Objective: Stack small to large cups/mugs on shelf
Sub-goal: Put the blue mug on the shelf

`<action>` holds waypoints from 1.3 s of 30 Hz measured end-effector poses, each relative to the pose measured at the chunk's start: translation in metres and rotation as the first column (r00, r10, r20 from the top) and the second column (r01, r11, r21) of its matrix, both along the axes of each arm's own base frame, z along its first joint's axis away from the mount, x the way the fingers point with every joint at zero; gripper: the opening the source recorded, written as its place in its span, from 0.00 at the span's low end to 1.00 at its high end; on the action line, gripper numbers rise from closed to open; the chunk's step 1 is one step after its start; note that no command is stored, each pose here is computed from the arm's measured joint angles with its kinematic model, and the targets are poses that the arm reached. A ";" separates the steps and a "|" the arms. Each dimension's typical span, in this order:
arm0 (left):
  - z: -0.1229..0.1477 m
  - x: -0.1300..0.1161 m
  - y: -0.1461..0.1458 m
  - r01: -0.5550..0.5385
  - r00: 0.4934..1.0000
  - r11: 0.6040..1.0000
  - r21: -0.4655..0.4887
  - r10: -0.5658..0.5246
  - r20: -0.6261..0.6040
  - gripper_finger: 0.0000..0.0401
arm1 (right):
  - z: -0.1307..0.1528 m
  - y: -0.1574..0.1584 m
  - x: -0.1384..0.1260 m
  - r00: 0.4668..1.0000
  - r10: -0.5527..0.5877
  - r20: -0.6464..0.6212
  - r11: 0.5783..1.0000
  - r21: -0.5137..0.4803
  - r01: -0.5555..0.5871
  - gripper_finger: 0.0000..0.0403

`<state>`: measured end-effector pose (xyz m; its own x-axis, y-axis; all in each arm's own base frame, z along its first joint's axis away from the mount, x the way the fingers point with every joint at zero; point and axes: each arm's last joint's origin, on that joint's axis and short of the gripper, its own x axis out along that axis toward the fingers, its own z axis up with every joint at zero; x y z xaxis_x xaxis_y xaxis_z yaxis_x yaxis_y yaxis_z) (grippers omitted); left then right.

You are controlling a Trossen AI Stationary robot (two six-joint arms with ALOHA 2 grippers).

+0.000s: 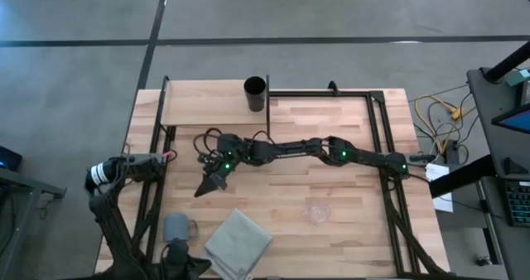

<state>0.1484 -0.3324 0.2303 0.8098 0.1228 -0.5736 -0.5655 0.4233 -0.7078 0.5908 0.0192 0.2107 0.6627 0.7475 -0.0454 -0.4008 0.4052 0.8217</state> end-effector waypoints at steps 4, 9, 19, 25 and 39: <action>-0.005 -0.005 -0.001 0.023 0.999 1.000 0.003 -0.023 -0.034 0.05 | 0.014 -0.005 -0.003 0.998 -0.007 0.057 1.000 -0.030 0.008 0.02; -0.014 -0.006 -0.004 0.135 0.860 0.973 -0.186 -0.209 -0.465 0.05 | 0.028 -0.008 -0.006 0.996 -0.013 0.093 0.999 -0.039 0.017 0.02; -0.004 -0.019 0.011 0.232 0.566 0.946 -0.226 -0.320 -0.760 0.05 | 0.026 -0.012 -0.005 0.996 -0.028 0.086 0.999 -0.042 0.032 0.02; 0.002 -0.036 0.042 0.222 0.330 0.975 -0.030 -0.104 -0.938 0.05 | 0.026 -0.014 -0.003 0.989 -0.112 0.097 0.992 -0.054 0.118 0.02; -0.025 -0.049 0.036 0.446 0.342 0.892 0.070 -0.098 -0.935 0.05 | 0.025 -0.016 0.000 0.957 -0.290 0.022 0.957 0.007 0.290 0.02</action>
<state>0.0996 -0.2965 0.2048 -0.1429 0.2833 -0.9483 -0.5900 0.7449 0.3115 0.5907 0.0035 0.2358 0.8520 0.5230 -0.0252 -0.2851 0.5038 0.8154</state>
